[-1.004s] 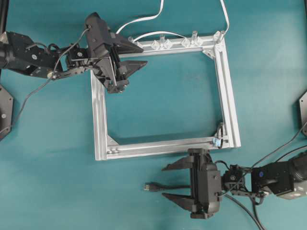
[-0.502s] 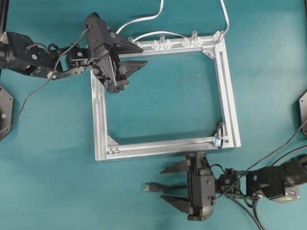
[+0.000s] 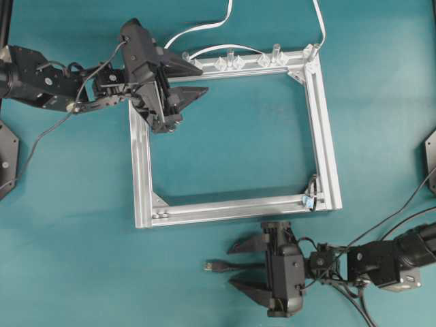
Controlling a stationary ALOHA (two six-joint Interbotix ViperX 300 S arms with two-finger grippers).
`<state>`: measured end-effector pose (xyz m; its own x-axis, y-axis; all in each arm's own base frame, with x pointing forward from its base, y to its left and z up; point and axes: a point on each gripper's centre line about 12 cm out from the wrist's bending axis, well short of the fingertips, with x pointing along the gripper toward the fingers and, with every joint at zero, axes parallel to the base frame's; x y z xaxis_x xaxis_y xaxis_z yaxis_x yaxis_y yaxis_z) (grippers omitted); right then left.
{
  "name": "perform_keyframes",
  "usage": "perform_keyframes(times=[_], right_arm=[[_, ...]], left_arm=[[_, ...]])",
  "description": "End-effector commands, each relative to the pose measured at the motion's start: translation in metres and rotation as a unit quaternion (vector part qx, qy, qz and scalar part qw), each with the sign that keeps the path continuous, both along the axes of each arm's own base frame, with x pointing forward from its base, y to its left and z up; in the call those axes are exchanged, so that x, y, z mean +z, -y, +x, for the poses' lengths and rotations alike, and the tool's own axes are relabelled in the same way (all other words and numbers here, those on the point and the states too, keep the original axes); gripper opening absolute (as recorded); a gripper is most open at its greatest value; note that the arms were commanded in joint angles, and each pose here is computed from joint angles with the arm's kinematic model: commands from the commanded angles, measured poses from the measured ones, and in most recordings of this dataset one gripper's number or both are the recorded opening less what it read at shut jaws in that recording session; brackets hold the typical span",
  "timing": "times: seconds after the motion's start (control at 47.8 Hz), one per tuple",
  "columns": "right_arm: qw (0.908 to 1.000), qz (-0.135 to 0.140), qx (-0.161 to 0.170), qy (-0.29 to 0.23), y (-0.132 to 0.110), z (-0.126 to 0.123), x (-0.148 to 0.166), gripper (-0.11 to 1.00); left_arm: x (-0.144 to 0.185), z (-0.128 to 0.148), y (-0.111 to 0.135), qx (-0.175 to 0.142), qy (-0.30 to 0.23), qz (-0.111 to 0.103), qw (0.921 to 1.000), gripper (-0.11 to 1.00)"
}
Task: Insert the wire through the string loop located on the right side.
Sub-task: 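Close the right gripper on the USB cable just behind the plug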
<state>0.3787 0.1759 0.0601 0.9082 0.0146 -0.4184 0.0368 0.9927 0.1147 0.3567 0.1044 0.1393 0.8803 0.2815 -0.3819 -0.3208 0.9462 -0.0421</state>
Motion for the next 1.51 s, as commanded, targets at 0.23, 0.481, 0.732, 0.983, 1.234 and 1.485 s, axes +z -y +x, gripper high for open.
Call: perform_keyframes(times=[0.23,0.481,0.732,0.983,1.234,1.485], right_arm=[[1.0000,0.007,-0.001,0.005,-0.001,0.004,0.007,0.51],[0.9997,0.010,0.009,-0.022,-0.003,0.001,0.001,0.12],[0.9995,0.012,0.011,-0.026,-0.004,0.001,0.000,0.12],[0.9996,0.014,0.011,-0.021,-0.005,0.002,0.005,0.12],[0.9995,0.010,0.029,-0.009,-0.003,0.000,0.034,0.12],[0.9987,-0.004,0.050,-0.005,0.001,-0.001,0.059,0.12]], left_arm=[[0.008,0.003,0.002,-0.003,0.014,0.002,0.9999,0.58],[0.008,0.005,0.009,-0.012,0.014,0.001,0.9998,0.57],[0.011,0.005,0.011,-0.015,0.017,0.002,0.9997,0.57],[0.011,0.006,0.013,-0.019,0.018,0.003,0.9997,0.57],[0.011,0.006,0.016,-0.022,0.017,0.002,0.9996,0.57],[0.011,0.006,0.017,-0.023,0.018,0.002,0.9996,0.57]])
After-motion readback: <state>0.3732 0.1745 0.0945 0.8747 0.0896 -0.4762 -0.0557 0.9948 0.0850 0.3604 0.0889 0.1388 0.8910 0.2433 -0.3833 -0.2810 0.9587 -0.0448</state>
